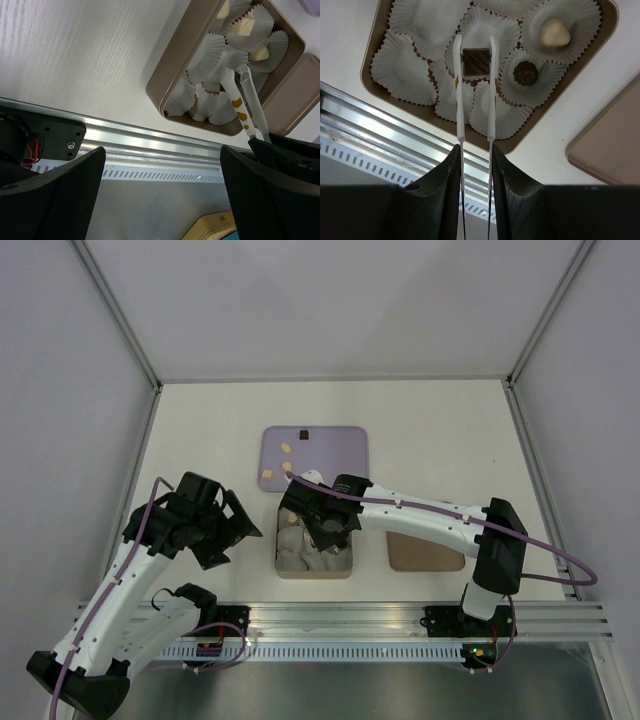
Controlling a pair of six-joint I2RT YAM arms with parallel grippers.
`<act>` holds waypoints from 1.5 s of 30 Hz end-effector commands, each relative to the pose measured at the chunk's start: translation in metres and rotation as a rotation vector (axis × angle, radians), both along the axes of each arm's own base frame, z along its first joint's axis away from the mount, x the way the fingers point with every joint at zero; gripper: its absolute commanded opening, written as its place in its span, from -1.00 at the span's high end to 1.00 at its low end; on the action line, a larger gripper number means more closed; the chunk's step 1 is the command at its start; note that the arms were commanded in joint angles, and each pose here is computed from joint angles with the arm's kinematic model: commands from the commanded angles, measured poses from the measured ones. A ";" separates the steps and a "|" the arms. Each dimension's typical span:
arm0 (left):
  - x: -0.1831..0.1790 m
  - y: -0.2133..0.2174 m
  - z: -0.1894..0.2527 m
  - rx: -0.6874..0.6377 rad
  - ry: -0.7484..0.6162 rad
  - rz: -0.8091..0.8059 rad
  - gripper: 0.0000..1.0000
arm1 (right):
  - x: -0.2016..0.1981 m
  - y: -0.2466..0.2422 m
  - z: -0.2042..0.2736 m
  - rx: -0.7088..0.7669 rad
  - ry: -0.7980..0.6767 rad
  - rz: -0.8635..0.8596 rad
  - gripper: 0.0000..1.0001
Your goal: Pack the chocolate
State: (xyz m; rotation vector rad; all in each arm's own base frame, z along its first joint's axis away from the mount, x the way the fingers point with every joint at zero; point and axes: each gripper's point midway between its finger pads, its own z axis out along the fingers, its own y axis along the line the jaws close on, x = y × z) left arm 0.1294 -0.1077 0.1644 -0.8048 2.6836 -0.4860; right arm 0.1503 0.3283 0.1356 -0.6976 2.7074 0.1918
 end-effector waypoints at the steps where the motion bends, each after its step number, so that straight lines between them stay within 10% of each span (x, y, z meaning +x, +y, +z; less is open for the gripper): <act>1: -0.004 -0.003 0.009 -0.026 0.005 -0.005 -0.99 | 0.005 0.006 -0.007 0.008 -0.012 -0.017 0.64; 27: -0.010 0.003 0.016 -0.011 0.000 0.003 -0.99 | 0.017 0.009 -0.011 -0.024 -0.060 -0.031 0.13; 45: -0.010 0.003 0.015 -0.017 0.002 0.014 -0.99 | 0.084 0.017 0.131 0.205 -0.298 -0.112 0.26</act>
